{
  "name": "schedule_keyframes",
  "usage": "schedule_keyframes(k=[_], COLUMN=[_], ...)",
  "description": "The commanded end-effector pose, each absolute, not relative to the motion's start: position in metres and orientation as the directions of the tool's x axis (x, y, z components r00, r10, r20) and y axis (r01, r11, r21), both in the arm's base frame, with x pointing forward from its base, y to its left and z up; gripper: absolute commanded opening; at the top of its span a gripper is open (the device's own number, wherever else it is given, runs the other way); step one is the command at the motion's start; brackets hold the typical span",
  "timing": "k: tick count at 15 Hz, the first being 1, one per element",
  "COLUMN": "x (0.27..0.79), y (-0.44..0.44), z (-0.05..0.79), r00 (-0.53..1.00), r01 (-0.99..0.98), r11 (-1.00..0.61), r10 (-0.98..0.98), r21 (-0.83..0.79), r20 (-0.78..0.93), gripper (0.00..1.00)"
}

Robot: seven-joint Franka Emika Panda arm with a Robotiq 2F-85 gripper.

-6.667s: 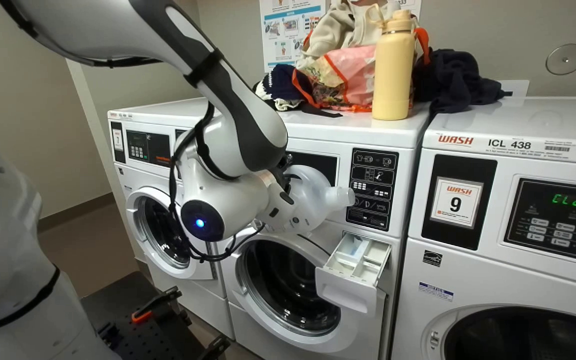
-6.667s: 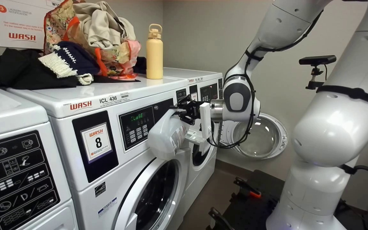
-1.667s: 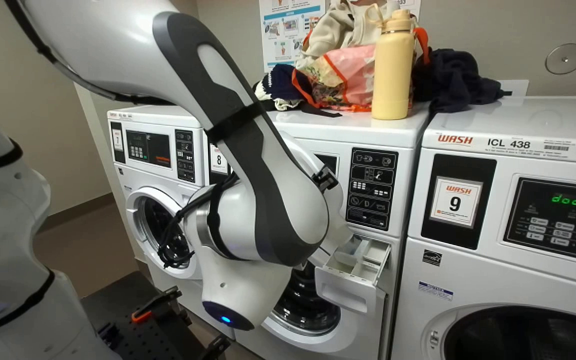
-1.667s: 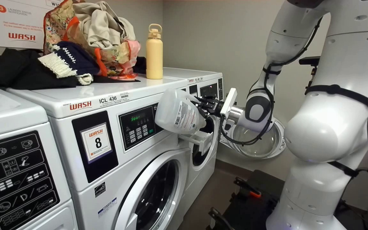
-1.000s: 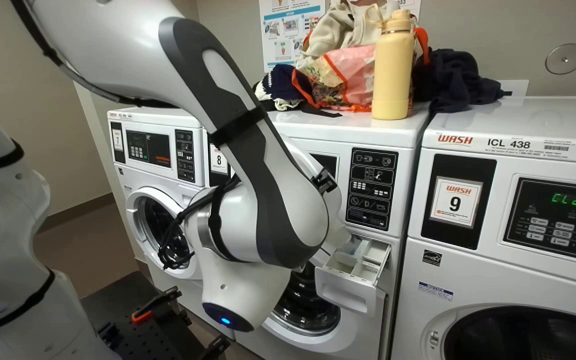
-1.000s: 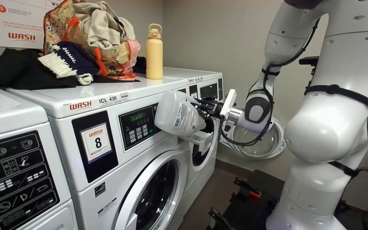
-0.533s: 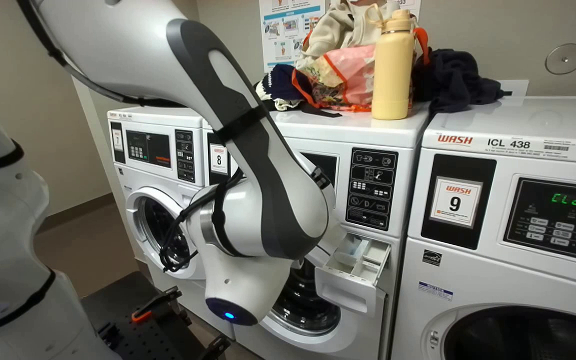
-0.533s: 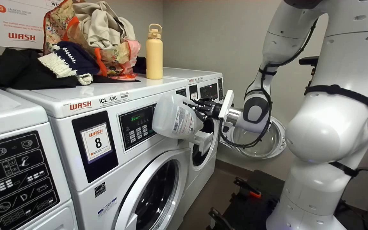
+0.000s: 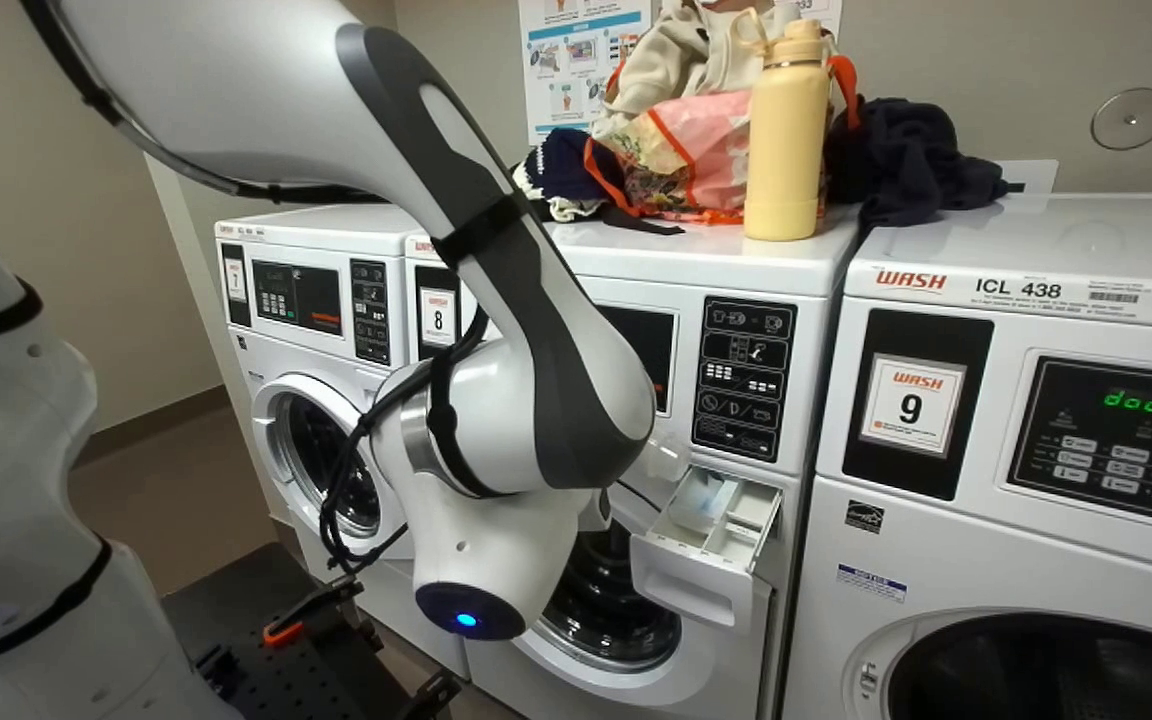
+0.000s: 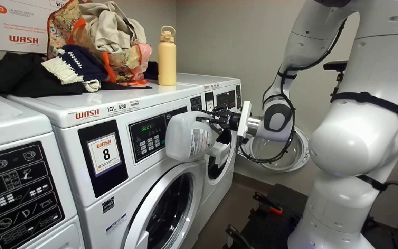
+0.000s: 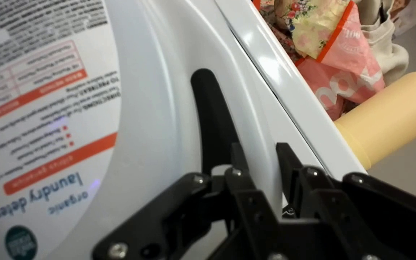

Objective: Pour some liquid from the white container into the washing machine soap chamber

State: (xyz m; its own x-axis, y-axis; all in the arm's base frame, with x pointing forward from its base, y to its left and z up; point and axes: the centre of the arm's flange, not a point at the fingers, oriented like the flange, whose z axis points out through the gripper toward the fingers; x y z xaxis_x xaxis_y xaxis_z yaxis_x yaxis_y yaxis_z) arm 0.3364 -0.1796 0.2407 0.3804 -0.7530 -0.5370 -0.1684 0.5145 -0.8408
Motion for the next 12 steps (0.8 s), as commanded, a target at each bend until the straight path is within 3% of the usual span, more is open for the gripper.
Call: schedule_keyframes(k=[1, 12], x=[0.316, 0.301], y=[-0.168, -0.163], z=[0.279, 0.338], r00=[0.406, 0.387], r01=[-0.136, -0.107], r11=[0.408, -0.039], r10=[-0.809, -0.922], r21=[-0.903, -0.994], r20=[-0.426, -0.006], gripper=[0.07, 0.07])
